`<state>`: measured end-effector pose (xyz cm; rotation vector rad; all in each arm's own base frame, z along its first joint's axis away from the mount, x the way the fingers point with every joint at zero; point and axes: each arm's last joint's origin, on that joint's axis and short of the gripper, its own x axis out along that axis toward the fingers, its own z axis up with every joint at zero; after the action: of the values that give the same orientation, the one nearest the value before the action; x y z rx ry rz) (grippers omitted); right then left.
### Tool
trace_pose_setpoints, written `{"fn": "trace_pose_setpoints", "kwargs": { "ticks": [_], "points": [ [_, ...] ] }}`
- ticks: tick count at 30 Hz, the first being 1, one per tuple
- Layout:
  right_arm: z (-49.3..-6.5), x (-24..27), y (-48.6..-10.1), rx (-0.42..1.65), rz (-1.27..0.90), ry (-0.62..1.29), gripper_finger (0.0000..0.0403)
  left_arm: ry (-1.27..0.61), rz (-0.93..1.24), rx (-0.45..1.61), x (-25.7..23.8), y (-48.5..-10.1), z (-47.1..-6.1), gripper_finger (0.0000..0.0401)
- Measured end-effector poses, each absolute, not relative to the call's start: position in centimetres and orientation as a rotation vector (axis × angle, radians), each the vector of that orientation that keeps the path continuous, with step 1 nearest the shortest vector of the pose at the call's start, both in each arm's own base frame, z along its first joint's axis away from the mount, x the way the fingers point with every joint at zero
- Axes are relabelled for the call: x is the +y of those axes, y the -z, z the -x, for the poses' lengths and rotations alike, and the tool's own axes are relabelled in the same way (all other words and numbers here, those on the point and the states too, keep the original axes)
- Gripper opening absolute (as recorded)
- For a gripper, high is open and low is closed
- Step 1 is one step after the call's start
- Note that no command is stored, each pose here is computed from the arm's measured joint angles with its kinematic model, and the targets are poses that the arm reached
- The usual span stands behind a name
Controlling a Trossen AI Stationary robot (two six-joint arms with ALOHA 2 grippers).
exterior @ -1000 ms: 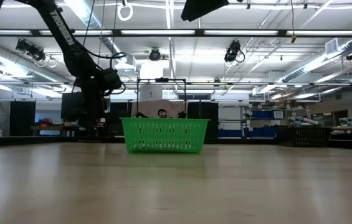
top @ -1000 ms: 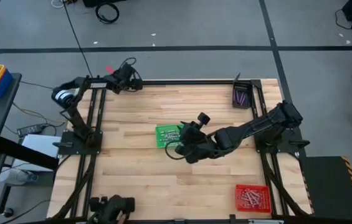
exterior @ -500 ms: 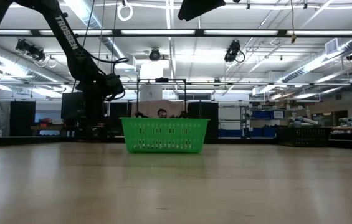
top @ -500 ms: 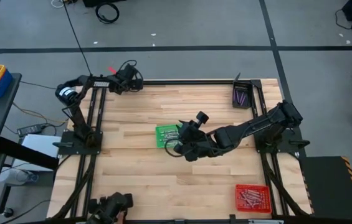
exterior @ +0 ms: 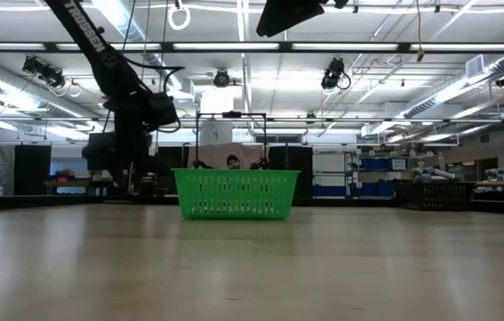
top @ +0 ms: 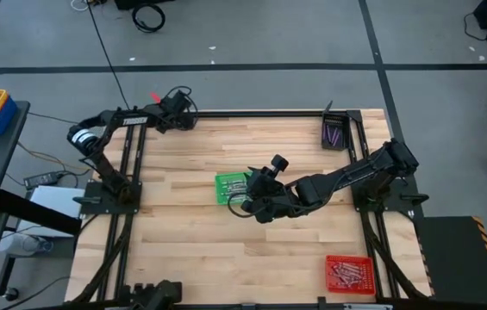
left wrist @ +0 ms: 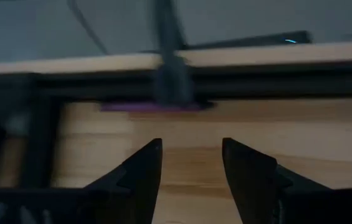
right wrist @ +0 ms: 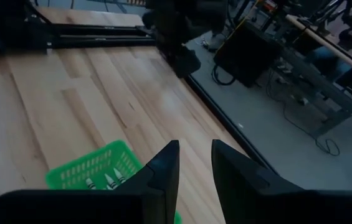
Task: Sort crayons
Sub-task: Put the violet crayon into the black basket
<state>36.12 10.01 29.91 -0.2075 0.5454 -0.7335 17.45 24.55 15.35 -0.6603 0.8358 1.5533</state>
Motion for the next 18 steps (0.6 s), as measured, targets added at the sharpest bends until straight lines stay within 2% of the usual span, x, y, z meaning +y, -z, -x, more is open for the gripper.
{"fn": "trace_pose_setpoints", "kwargs": {
  "ticks": [6,12,18],
  "points": [
    [-36.1,10.0,-29.9,0.548,0.205,0.728,0.0098,-1.675,0.65,0.814,25.2,-15.7,-16.0,0.018],
    [-36.1,10.0,-29.9,0.554,0.215,0.722,0.0098,-1.607,0.766,0.745,27.4,-14.5,-14.8,0.0173],
    [-36.1,10.0,-29.9,0.556,0.221,0.72,0.0098,-1.588,0.785,0.739,28.2,-13.3,-14.7,0.0158]
  ]
}}
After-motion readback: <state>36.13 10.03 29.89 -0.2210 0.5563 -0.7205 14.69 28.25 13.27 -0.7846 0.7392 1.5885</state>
